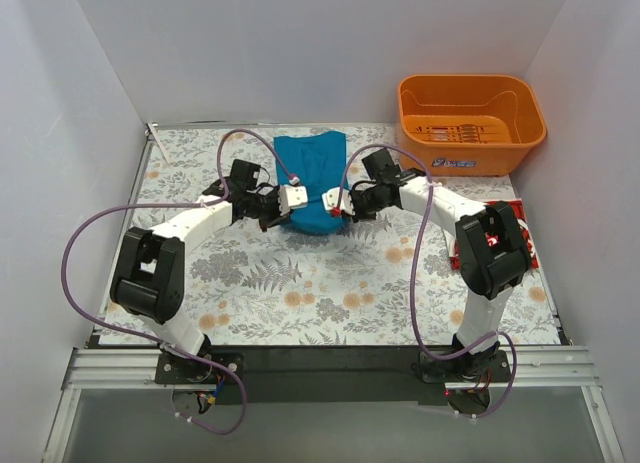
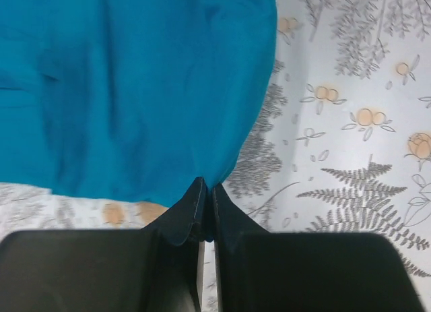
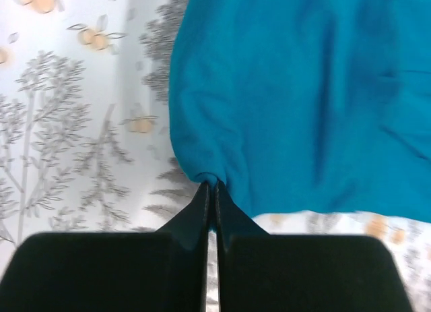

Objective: Fold and stack the t-shirts
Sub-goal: Fold the tshirt

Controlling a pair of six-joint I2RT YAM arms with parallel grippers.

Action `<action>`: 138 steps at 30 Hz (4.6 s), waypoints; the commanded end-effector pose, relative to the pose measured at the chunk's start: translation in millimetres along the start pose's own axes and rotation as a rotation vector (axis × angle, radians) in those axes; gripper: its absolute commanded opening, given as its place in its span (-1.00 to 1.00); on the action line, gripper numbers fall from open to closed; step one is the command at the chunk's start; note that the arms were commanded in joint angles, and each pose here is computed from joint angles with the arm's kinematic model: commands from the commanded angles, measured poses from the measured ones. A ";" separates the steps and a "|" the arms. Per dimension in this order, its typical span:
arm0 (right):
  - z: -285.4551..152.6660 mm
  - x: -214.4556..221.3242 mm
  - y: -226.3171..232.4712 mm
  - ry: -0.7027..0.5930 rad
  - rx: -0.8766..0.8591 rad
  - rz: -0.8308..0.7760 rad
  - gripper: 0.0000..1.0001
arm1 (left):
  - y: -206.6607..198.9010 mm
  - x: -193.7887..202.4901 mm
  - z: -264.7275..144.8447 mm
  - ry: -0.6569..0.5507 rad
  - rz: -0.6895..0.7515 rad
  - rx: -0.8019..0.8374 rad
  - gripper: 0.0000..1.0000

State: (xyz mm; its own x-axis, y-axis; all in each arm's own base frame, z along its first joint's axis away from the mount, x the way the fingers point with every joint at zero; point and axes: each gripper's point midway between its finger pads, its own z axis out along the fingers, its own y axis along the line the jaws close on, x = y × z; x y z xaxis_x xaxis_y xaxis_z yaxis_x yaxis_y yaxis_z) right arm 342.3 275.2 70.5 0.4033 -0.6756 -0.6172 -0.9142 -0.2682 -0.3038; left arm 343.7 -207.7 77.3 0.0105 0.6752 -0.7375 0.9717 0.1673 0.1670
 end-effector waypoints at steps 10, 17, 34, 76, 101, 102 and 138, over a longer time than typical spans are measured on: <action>-77.2 -67.5 -46.3 -0.054 0.187 -0.077 -0.97 | -7.6 -66.7 -70.8 -0.092 0.096 -0.008 -1.00; -91.3 -86.1 17.2 -0.072 0.108 -0.085 -0.97 | -65.4 -69.8 -94.0 -0.094 0.049 0.116 -1.00; -104.2 -106.7 27.4 -0.129 0.035 -0.073 -0.97 | -69.5 -81.4 -120.8 -0.057 -0.150 0.207 -1.00; -0.8 39.5 -134.7 -0.034 0.025 0.003 -0.97 | 153.1 30.1 -1.4 0.034 -0.278 0.043 -1.00; -26.8 51.9 -134.5 -0.020 0.061 0.015 -0.97 | 167.5 -8.1 6.3 -0.036 -0.131 0.013 -1.00; -26.0 53.8 -137.4 -0.019 0.067 0.014 -0.97 | 168.6 -4.6 9.8 -0.029 -0.135 0.009 -1.00; -78.7 -24.8 -185.0 -0.224 0.347 0.531 0.50 | 181.7 -72.9 -38.0 -0.314 -0.769 -0.116 0.28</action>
State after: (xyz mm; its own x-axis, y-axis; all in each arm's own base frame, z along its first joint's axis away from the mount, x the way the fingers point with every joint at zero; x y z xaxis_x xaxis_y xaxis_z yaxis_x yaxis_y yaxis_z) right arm 516.0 268.9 133.7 0.0416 -0.6636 -0.7469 -0.9410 0.2252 -0.2524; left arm 526.6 -169.8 99.7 -0.5964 0.2770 -0.7534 0.6913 0.6542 -0.3068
